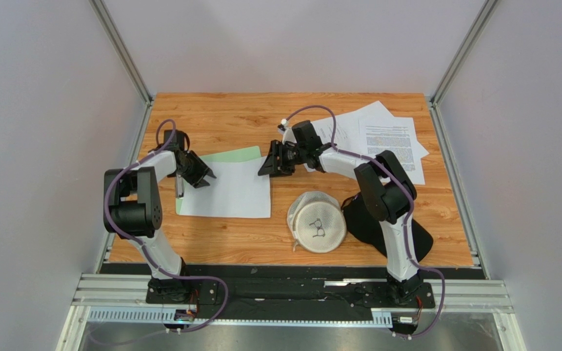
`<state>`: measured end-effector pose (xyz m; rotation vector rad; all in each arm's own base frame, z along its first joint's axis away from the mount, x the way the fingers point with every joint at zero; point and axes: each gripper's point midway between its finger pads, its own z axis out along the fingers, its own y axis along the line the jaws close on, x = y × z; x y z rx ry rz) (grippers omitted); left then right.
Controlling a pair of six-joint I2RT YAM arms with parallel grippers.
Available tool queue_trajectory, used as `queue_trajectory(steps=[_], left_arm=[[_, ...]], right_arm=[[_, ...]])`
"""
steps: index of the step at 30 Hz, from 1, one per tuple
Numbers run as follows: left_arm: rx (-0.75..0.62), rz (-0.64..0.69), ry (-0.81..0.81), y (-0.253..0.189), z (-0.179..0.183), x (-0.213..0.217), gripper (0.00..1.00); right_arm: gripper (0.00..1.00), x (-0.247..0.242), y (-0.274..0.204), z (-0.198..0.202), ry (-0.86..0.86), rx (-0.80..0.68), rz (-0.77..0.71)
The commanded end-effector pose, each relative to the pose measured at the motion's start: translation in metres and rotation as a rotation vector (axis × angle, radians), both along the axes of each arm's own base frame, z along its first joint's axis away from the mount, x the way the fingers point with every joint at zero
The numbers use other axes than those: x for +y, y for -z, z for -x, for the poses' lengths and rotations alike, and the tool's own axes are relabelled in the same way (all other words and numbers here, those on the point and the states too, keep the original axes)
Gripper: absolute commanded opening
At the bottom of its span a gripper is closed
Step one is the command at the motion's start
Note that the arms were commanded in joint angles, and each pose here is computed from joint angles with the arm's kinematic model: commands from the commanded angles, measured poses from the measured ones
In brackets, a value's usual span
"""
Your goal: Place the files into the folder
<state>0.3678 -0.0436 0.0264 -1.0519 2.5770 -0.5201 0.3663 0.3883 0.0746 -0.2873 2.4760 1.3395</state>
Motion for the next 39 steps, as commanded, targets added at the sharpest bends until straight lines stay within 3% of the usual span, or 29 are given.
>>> queue_trajectory(steps=[1, 5, 9, 10, 11, 14, 18, 23, 31, 39], left_arm=[[-0.078, -0.003, 0.005, -0.018, -0.008, -0.005, 0.44], [-0.108, -0.031, 0.031, -0.027, -0.011, -0.005, 0.45], [-0.146, -0.064, 0.095, -0.044, -0.014, -0.003, 0.50], [-0.183, -0.097, 0.141, -0.056, -0.017, 0.000, 0.53], [-0.164, -0.127, 0.166, -0.058, -0.012, 0.003, 0.60], [-0.121, -0.272, 0.246, -0.072, -0.003, 0.025, 0.69], [-0.053, -0.449, 0.295, -0.080, 0.003, 0.062, 0.68], [0.024, -0.433, 0.309, -0.065, 0.011, 0.083, 0.58], [0.102, -0.482, 0.372, -0.047, 0.009, 0.112, 0.67], [0.142, -0.443, 0.413, -0.018, 0.008, 0.110, 0.59]], right_arm=[[0.44, 0.021, -0.041, -0.014, 0.052, -0.067, -0.178], [0.29, 0.026, -0.029, -0.024, 0.062, -0.072, -0.171], [0.00, 0.023, -0.021, -0.041, 0.063, -0.156, -0.077], [0.00, 0.020, -0.013, -0.040, 0.031, -0.171, -0.031], [0.00, 0.021, -0.013, -0.041, 0.006, -0.189, -0.022], [0.00, 0.020, -0.010, -0.043, -0.072, -0.236, 0.025], [0.00, 0.019, -0.010, -0.049, -0.128, -0.263, 0.029], [0.00, 0.026, -0.010, -0.053, -0.179, -0.281, -0.009], [0.00, 0.031, -0.008, -0.059, -0.216, -0.302, -0.045], [0.00, 0.030, -0.002, -0.065, -0.185, -0.320, -0.063]])
